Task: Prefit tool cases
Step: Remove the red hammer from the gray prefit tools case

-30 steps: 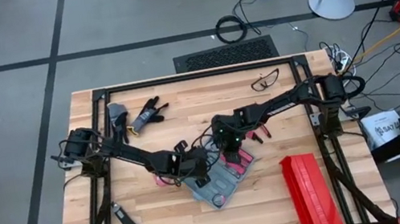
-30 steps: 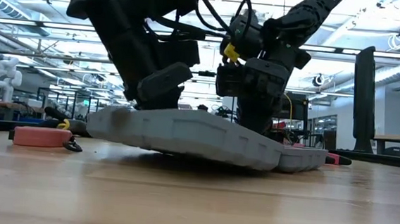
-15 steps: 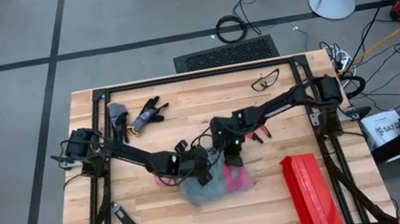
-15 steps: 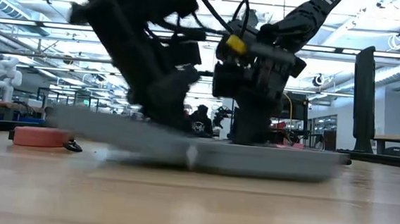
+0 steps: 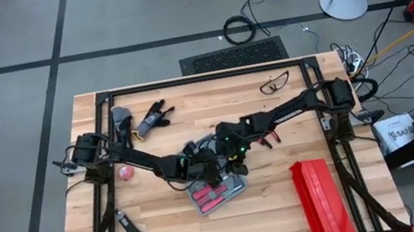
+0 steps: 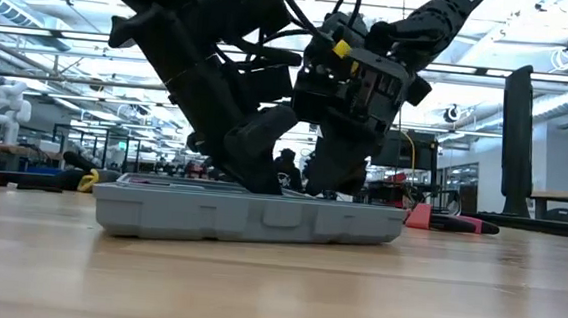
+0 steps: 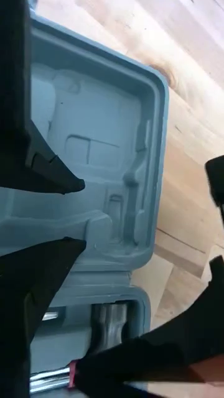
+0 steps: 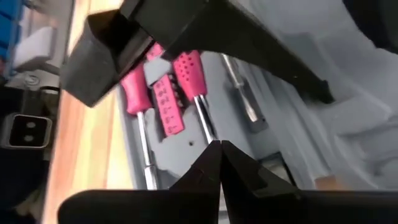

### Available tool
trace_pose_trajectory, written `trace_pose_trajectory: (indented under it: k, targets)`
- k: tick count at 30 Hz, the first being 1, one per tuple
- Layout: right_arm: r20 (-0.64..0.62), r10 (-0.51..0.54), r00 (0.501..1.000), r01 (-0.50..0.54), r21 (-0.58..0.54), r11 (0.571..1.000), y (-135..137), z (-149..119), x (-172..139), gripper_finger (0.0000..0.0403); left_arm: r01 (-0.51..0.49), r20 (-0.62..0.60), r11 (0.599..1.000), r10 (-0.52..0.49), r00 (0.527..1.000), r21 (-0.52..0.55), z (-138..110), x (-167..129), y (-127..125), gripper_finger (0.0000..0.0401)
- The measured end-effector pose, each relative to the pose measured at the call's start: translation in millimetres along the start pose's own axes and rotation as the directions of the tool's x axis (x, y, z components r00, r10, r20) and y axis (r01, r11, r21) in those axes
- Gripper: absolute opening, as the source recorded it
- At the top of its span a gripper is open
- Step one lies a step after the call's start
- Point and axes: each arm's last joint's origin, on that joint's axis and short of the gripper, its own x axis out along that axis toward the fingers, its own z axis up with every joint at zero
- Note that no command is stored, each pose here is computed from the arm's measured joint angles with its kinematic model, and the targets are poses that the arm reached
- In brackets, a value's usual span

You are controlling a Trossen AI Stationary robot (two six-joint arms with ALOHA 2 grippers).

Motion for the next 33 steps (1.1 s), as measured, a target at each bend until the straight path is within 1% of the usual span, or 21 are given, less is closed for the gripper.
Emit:
trace_pose_trajectory:
  k: [2,4,6,8,10,12,14,17,20,24,27,31,33]
  targets:
    - [0.005,-0.045,0.999,0.045,-0.037,0.998,4,-1,0,0.0,0.013,0.001,1.0,-0.013,1.0,0.009,3,-6,1,0.0136]
    - [0.002,-0.113,0.994,0.113,-0.087,0.99,9,-2,-2,0.0,0.031,0.0,0.999,-0.031,1.0,0.034,7,-16,2,0.0137]
    - [0.009,-0.195,0.981,0.195,-0.141,0.971,17,-4,-4,0.0,0.057,0.0,0.997,-0.057,0.998,0.061,10,-28,2,0.0137]
    - [0.005,-0.25,0.968,0.246,-0.192,0.95,27,-7,-7,0.0,0.052,-0.032,0.993,-0.049,0.998,0.109,8,-37,3,0.0137]
    - [0.012,-0.295,0.955,0.289,-0.243,0.926,36,-9,-7,0.0,0.04,-0.076,0.985,-0.028,0.997,0.168,2,-41,3,0.0137]
    - [0.027,-0.329,0.944,0.321,-0.312,0.894,47,-11,-5,0.0,0.037,-0.096,0.98,-0.018,0.995,0.195,-4,-41,3,0.0137]
    - [0.024,-0.354,0.935,0.334,-0.39,0.858,58,-16,-1,0.0,0.036,-0.104,0.979,-0.015,0.994,0.198,-10,-37,4,0.0137]
    - [0.009,-0.42,0.908,0.375,-0.466,0.801,70,-26,5,0.0,0.041,-0.102,0.983,-0.022,0.995,0.18,-18,-31,7,0.0137]
    - [0.007,-0.454,0.891,0.396,-0.502,0.769,76,-31,8,0.0,0.042,-0.09,0.988,-0.029,0.996,0.146,-22,-29,9,0.0137]
    - [0.0,-0.451,0.892,0.379,-0.543,0.75,80,-33,9,0.0,0.047,-0.091,0.992,-0.037,0.995,0.113,-26,-26,11,0.0137]
    - [-0.015,-0.452,0.892,0.357,-0.588,0.725,81,-35,10,0.0,0.052,-0.076,0.997,-0.048,0.996,0.064,-30,-24,12,0.0137]
    - [-0.04,-0.43,0.902,0.317,-0.615,0.722,82,-37,10,0.0,0.031,-0.081,1.0,-0.031,0.996,-0.007,-36,-22,16,0.0136]
    - [-0.049,-0.43,0.901,0.307,-0.628,0.715,84,-39,11,0.0,0.013,-0.076,1.0,-0.014,0.997,-0.02,-37,-21,17,0.0132]
